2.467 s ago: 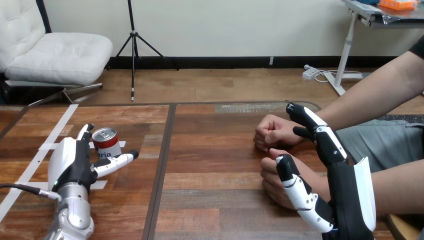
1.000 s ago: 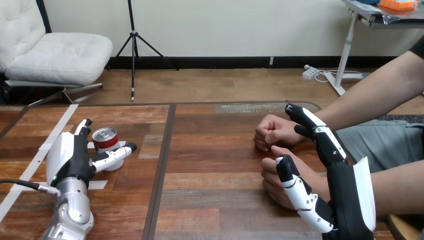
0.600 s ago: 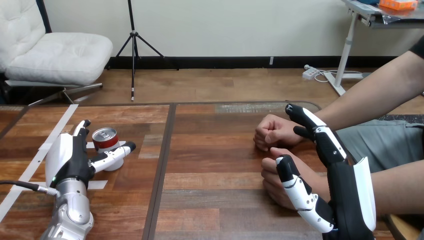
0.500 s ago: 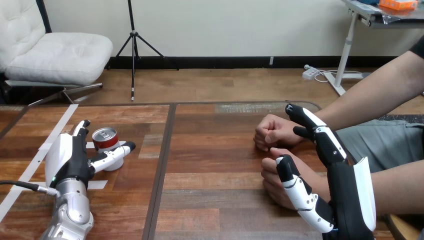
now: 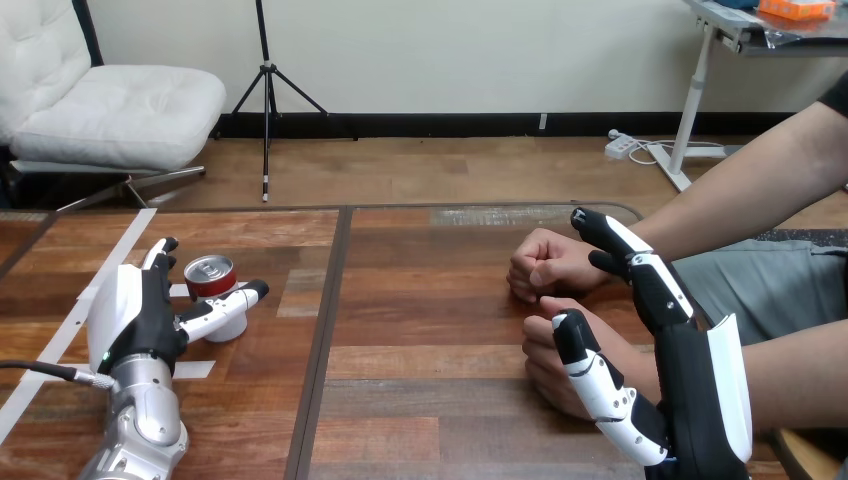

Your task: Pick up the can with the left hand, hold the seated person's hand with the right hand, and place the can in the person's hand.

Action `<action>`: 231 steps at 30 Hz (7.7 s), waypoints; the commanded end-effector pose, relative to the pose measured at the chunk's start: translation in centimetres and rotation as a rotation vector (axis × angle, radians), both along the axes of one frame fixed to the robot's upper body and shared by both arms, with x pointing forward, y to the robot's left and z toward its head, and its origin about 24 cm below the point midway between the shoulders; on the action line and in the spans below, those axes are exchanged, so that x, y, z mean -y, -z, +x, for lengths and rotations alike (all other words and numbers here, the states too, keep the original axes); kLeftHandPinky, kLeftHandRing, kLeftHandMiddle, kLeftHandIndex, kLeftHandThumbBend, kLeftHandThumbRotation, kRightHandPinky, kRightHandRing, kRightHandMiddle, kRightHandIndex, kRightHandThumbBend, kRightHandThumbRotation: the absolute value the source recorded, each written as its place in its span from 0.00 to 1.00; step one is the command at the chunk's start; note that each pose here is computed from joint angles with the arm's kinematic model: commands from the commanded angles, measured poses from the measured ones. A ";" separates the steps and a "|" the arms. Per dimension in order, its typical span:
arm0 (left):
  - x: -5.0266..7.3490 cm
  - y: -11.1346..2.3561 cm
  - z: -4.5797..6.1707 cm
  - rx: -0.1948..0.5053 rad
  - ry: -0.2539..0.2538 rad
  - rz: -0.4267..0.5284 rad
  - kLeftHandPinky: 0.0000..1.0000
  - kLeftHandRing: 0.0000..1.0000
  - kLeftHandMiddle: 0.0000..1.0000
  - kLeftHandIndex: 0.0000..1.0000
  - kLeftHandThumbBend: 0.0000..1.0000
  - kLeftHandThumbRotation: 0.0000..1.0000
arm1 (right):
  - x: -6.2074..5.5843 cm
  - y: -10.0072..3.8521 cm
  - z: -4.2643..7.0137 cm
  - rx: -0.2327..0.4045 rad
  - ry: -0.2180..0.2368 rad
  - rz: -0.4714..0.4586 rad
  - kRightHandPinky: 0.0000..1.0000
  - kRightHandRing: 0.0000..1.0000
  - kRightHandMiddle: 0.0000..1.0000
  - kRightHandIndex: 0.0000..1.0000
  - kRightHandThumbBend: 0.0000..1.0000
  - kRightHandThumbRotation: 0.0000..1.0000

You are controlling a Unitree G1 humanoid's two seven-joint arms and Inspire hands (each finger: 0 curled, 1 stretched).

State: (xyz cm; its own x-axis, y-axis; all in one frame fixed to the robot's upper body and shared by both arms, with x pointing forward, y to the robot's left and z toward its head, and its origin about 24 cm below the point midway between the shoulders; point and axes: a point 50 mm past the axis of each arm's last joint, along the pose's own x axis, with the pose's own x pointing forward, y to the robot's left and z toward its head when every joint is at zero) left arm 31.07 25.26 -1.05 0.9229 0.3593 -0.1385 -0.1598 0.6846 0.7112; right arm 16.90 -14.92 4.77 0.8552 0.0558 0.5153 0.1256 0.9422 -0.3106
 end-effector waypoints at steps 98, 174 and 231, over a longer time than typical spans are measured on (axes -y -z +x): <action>2.1 -3.0 2.7 0.192 0.007 0.050 0.54 0.60 0.64 0.68 0.77 0.05 | 0.1 -1.8 -0.1 0.077 -0.005 0.007 0.81 0.86 0.84 0.83 0.54 0.71; 2.1 -2.8 2.2 0.224 0.035 0.061 0.46 0.50 0.53 0.59 0.71 0.00 | 0.1 -1.9 0.0 0.080 -0.003 -0.003 0.81 0.85 0.85 0.83 0.56 0.73; 2.8 -2.7 3.7 -0.052 0.190 0.174 0.57 0.69 0.76 0.77 1.00 0.35 | 0.0 -2.1 0.1 0.067 -0.011 -0.014 0.84 0.86 0.84 0.83 0.56 0.72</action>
